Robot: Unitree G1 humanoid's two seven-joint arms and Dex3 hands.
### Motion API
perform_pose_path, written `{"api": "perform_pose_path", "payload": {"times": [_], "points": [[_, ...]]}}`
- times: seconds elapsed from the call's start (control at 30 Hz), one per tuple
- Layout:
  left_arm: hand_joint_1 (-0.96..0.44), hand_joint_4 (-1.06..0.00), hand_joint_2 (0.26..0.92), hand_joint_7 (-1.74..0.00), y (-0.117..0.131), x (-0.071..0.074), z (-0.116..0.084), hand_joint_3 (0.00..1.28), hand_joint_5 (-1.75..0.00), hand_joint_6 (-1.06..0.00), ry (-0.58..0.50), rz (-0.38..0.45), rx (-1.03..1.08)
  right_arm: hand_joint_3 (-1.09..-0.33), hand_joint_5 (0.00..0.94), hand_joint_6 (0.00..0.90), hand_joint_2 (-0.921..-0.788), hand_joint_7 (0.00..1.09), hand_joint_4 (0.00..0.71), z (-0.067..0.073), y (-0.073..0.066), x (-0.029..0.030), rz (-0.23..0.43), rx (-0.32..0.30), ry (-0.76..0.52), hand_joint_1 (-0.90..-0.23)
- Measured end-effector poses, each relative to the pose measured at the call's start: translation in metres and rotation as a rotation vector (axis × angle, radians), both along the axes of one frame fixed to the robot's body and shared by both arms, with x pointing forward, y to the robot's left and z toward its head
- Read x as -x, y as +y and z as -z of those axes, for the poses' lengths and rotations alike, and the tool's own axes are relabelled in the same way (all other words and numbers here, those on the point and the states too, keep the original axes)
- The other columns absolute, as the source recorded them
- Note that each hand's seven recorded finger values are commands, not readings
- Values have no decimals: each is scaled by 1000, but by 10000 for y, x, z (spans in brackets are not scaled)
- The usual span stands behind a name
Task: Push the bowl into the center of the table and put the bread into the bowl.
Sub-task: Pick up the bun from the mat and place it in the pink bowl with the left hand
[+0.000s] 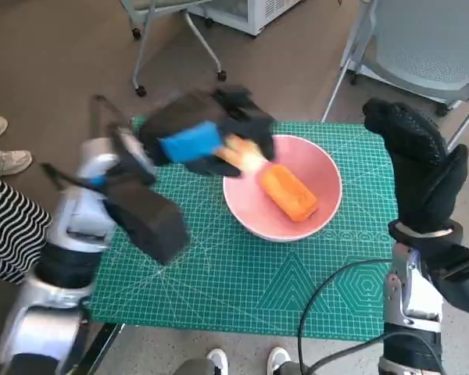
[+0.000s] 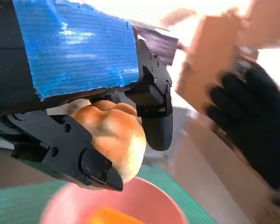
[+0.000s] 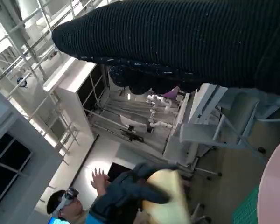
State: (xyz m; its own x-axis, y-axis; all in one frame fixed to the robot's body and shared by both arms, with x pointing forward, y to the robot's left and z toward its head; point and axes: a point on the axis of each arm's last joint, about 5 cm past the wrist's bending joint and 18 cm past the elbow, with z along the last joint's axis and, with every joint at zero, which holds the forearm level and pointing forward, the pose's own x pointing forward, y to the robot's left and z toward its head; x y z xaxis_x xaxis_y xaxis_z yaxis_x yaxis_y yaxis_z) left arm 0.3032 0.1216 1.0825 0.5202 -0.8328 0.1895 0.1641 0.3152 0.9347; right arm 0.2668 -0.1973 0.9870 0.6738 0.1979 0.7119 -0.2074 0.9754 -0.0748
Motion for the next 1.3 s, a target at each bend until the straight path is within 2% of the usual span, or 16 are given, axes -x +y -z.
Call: {"api": "perform_pose_path", "payload": {"times": [0.4,0.47,0.5,0.53,0.57,0.6,0.7,0.83,0.93,1.03,1.13,1.3], "points": [[1,-684,920,-1229,-292,-192,372,106,-1189,-548,132,89,-99,-718,1,47,-921,546,168,-7,-15,16,1,-5,-6,-660],[0,-506,921,-1337,-314,-214,445,204,-1307,-501,157,87,-118,-718,2,47,-921,546,169,-8,-22,20,4,-5,-7,-660],[-27,-399,870,-1113,-322,-223,479,202,-1022,-406,169,86,-128,-719,2,47,-921,546,170,-8,-25,22,6,-5,-7,-660],[-38,-386,856,-1002,-328,-231,511,193,-873,-388,179,83,-140,-719,2,46,-921,546,170,-8,-29,26,7,-5,-7,-660],[-81,-328,829,-776,-334,-237,546,155,-582,-330,188,79,-161,-719,2,46,-921,546,170,-7,-32,30,10,-6,-6,-662],[-108,-299,819,-604,-337,-242,575,115,-377,-307,197,73,-179,-719,2,46,-921,546,170,-7,-35,35,13,-7,-6,-664],[-201,-224,804,-368,-335,-252,631,57,-124,-253,212,59,-223,-720,2,45,-921,546,170,-3,-44,51,21,-9,-4,-665],[-334,-157,806,-267,-319,-254,623,35,-35,-224,209,50,-239,-720,2,45,-921,547,170,-10,-46,62,29,-9,-5,-665],[-489,-113,820,-220,-294,-251,584,28,-9,-202,191,47,-238,-720,2,44,-921,548,171,-23,-42,66,38,1,-9,-663],[-646,-92,868,-188,-267,-251,555,28,-3,-192,175,46,-226,-721,2,44,-921,549,171,-28,-42,68,41,7,-10,-659],[-739,-78,903,-167,-237,-249,528,41,-1,-184,156,59,-193,-722,1,43,-921,550,170,-30,-42,68,42,8,-10,-655],[-818,-53,918,-143,-173,-254,462,140,0,-162,144,79,-93,-723,2,42,-921,551,172,-36,-39,67,40,11,-7,-650]]}}
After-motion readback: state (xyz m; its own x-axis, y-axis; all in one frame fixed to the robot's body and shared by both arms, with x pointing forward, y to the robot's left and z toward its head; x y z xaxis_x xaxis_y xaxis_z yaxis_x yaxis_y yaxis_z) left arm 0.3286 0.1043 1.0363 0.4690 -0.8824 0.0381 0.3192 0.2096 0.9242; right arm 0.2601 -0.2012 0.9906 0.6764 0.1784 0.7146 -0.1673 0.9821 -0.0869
